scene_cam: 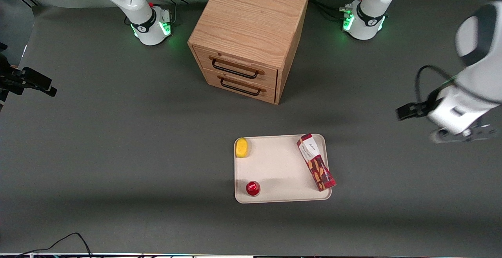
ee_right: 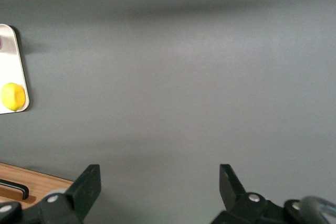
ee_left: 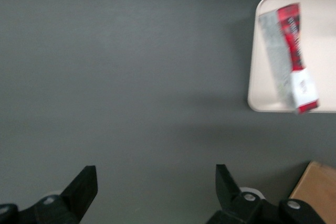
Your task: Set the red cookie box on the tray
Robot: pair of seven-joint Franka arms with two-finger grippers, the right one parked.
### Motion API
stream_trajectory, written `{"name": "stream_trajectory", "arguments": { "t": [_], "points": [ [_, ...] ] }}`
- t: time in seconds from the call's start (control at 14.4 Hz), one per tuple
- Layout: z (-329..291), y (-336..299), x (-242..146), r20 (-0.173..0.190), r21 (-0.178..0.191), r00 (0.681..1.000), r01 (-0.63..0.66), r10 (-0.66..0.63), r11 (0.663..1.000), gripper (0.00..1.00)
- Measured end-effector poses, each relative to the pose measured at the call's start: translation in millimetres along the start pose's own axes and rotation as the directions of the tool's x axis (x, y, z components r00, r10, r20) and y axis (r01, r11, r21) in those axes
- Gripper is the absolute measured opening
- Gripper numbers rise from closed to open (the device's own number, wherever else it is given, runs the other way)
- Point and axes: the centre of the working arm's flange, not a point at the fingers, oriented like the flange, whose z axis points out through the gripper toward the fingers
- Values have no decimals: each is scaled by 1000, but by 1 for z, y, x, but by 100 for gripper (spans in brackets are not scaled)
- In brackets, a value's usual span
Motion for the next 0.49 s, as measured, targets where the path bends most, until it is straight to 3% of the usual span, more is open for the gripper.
{"name": "stream_trajectory", "arguments": {
  "t": [0.28,0.49],
  "points": [
    [-31,-50,-46,-28,-25,998,-56,55,998,100],
    [-35,-57,-56,-34,-32,998,-57,56,998,100]
  ]
}}
